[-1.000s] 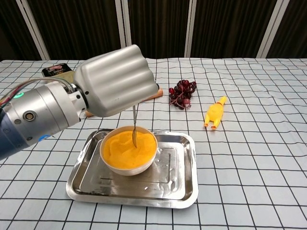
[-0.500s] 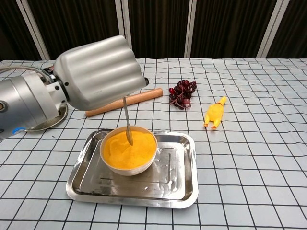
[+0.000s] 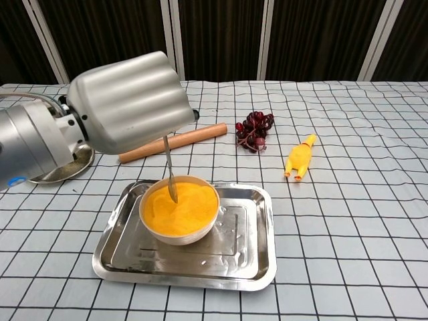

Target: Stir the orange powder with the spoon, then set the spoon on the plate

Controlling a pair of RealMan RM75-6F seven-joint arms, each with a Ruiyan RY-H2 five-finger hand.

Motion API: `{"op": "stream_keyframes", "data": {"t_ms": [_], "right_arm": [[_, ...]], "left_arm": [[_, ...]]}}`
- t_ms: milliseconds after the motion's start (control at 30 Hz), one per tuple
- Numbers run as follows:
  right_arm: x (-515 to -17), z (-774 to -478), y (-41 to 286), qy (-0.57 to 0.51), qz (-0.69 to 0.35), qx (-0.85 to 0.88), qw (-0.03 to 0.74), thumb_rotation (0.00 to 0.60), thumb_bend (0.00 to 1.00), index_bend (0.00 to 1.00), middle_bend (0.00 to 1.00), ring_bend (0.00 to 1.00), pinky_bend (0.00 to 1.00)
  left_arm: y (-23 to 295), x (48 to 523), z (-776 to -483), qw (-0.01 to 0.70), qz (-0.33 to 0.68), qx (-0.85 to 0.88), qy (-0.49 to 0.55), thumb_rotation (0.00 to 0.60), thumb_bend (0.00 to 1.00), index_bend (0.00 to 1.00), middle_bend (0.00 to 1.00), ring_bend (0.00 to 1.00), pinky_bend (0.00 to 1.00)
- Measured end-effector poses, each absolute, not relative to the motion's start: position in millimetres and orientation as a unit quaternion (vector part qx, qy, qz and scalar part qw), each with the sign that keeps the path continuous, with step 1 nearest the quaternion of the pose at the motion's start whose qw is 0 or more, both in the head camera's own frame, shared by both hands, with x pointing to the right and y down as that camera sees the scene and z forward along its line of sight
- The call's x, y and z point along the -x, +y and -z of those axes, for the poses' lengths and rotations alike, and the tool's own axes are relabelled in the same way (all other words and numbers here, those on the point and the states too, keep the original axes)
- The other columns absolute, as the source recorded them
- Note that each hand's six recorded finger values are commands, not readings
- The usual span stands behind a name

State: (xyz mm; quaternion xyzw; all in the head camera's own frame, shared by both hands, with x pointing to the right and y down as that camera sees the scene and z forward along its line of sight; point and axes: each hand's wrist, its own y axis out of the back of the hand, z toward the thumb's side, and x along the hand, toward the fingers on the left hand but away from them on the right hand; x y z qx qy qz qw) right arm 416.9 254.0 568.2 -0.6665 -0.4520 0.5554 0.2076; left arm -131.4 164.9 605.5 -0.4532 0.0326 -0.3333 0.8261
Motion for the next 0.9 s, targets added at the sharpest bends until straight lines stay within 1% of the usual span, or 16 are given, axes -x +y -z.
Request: {"op": "stream_keyframes", "data": {"t_ms": [167, 333, 467, 900], "right_arm": [[-417, -568, 254, -0.452, -0.555, 0.666, 0.208, 0.6, 0.32, 0.0, 0.0, 0.0, 0.0], [-417, -568, 254, -0.452, -0.556, 0.666, 0.208, 0.6, 0.32, 0.0, 0.0, 0.0, 0.0], [-417, -568, 255, -0.452, -0.556, 0.666, 0.208, 0.6, 0.32, 0.0, 0.0, 0.0, 0.0], [-418, -569, 254, -0.451, -0.558, 0.665, 0.206, 0.6, 0.32, 0.0, 0.0, 0.0, 0.0]], "left_arm": [[163, 136, -609, 0.812, 0.346, 0.469, 0.037, 0.6, 0.59, 0.82, 1.0, 1.0, 1.0], [164, 135, -606, 0.824, 0.342, 0.45, 0.031, 0.6, 0.59, 0.82, 1.0, 1.0, 1.0], [163, 135, -606, 0.815, 0.344, 0.465, 0.041, 0.6, 0.59, 0.82, 1.0, 1.0, 1.0], [163, 142, -605, 0.817, 0.346, 0.461, 0.032, 0.6, 0.59, 0.82, 1.0, 1.0, 1.0]]}}
